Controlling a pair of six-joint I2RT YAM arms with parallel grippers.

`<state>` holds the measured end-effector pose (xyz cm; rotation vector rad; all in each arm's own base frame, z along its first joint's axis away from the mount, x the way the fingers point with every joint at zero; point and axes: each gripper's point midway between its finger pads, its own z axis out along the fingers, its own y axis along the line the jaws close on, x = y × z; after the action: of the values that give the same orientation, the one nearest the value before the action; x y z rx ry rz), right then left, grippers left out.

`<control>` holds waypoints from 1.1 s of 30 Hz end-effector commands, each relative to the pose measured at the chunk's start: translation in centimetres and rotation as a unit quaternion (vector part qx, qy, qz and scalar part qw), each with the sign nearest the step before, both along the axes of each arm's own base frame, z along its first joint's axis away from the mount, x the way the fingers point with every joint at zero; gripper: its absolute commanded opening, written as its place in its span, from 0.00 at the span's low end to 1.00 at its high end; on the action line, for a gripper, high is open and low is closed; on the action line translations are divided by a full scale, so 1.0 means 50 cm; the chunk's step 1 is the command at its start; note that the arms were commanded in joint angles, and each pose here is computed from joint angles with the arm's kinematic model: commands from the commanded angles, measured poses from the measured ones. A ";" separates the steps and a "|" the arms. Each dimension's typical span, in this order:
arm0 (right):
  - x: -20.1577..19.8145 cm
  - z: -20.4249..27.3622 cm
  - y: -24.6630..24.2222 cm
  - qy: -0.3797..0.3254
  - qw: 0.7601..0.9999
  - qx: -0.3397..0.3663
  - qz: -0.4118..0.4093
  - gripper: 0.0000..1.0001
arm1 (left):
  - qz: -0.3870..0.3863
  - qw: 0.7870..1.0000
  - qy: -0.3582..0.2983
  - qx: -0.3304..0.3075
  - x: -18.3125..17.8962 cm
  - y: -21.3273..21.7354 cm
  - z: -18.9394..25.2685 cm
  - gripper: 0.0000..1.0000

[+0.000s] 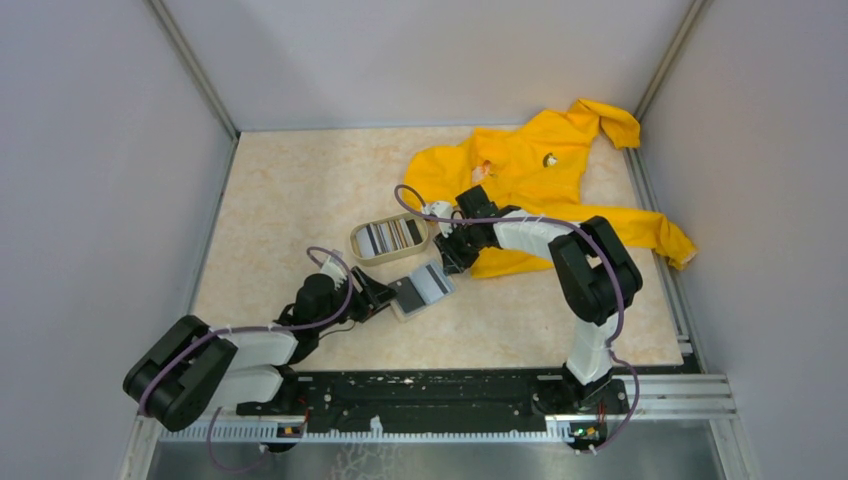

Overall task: Put the credit cards into the card holder
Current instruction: Close the card holder at the center of the board.

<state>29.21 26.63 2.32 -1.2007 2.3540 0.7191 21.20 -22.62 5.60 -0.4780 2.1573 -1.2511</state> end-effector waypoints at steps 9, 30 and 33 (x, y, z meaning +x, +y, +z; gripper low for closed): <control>-0.045 -0.009 0.017 0.045 0.999 0.002 0.025 0.26 | -0.007 0.999 -0.046 -0.011 0.018 -0.009 0.041 0.64; -0.060 0.011 0.029 0.059 0.997 0.026 0.038 0.25 | -0.007 0.998 -0.065 -0.010 0.021 -0.008 0.058 0.59; -0.065 0.012 0.031 0.063 0.997 0.030 0.041 0.25 | -0.009 0.998 -0.066 -0.010 0.021 -0.009 0.060 0.59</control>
<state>26.98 27.01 2.44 -1.2324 2.3900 0.8320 21.43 -22.67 6.88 -0.4137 2.1060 -1.2580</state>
